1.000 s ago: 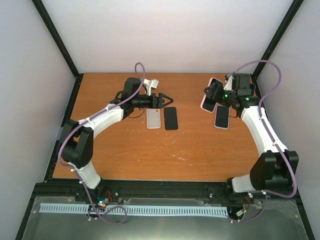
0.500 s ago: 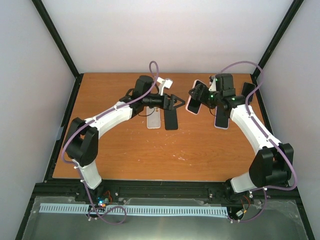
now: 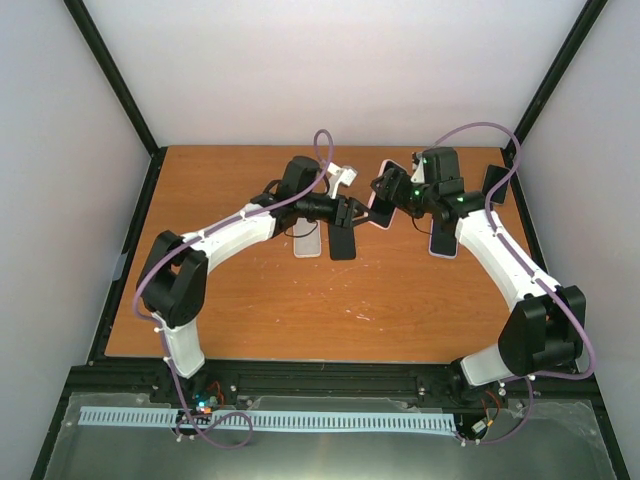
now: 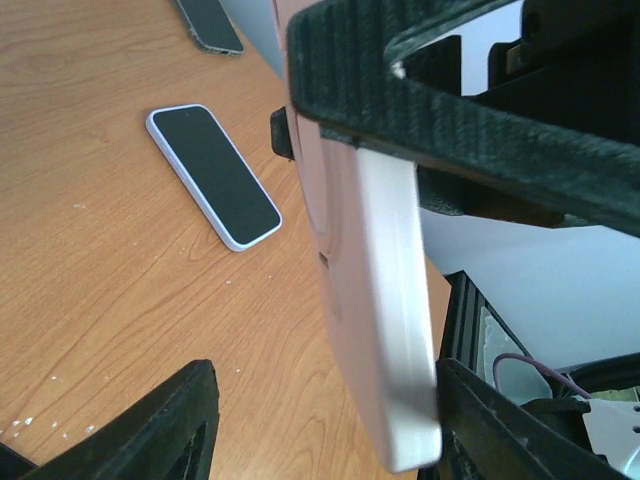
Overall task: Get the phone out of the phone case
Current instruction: Pick up the phone at the center of the board.
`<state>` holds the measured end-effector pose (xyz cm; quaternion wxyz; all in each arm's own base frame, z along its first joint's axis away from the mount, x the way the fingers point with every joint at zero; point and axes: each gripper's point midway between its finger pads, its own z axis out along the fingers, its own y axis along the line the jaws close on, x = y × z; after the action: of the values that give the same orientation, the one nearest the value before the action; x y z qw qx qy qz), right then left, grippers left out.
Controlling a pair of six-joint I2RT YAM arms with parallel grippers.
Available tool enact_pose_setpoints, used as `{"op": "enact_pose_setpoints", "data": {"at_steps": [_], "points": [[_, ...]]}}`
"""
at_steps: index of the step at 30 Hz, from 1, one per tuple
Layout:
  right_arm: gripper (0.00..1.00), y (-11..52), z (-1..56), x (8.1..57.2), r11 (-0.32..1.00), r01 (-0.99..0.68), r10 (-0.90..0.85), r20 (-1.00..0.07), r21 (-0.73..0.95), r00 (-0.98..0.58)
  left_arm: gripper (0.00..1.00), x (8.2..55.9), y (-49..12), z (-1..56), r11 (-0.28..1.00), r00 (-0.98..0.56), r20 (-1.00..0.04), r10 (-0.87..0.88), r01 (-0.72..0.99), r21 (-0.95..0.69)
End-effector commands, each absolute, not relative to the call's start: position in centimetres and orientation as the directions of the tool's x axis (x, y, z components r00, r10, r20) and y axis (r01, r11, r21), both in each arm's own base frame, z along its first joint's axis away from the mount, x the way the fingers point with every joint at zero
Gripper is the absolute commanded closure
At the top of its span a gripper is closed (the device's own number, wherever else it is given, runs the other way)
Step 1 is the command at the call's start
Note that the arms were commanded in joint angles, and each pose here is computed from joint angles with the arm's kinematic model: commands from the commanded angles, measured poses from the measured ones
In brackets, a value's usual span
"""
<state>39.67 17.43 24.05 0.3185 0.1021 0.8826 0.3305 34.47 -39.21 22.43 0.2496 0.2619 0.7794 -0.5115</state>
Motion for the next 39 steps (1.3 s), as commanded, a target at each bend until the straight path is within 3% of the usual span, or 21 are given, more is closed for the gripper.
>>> {"op": "enact_pose_setpoints", "data": {"at_steps": [1,9,14,17,21,23,32,39], "points": [[0.44,18.0,27.1,39.9,0.735,-0.099,0.411,-0.557,0.671,-0.722,0.43,34.6,-40.1,23.3,0.317,-0.706,-0.688,0.165,0.699,-0.641],[0.43,18.5,27.0,39.5,0.728,-0.104,0.407,-0.549,0.678,-0.730,0.63,34.6,-40.2,22.9,0.315,-0.724,-0.669,0.167,0.682,-0.660],[0.43,18.5,26.7,39.4,0.731,-0.113,0.399,-0.556,0.673,-0.729,0.86,33.9,-40.3,23.9,0.273,-0.720,-0.674,0.166,0.690,-0.670],[0.37,18.4,27.5,39.3,0.740,-0.145,0.381,-0.586,0.657,-0.715,0.99,33.8,-40.0,24.3,0.274,-0.712,-0.684,0.158,0.697,-0.663],[0.09,18.8,28.9,38.7,0.743,-0.247,0.310,-0.646,0.622,-0.697,0.99,33.5,-39.2,25.5,0.262,-0.691,-0.710,0.138,0.717,-0.646],[0.00,19.0,29.7,38.2,0.736,-0.311,0.267,-0.679,0.602,-0.684,0.99,33.8,-38.1,26.2,0.265,-0.687,-0.719,0.108,0.717,-0.645],[0.00,18.9,32.9,35.9,0.556,-0.547,0.180,-0.733,0.626,-0.656,0.99,33.7,-35.0,31.0,0.170,-0.658,-0.753,0.017,0.744,-0.646],[0.00,19.3,35.6,34.6,0.420,-0.602,0.210,-0.718,0.679,-0.664,0.99,31.3,-34.8,33.7,0.040,-0.652,-0.758,0.035,0.758,-0.651]]}}
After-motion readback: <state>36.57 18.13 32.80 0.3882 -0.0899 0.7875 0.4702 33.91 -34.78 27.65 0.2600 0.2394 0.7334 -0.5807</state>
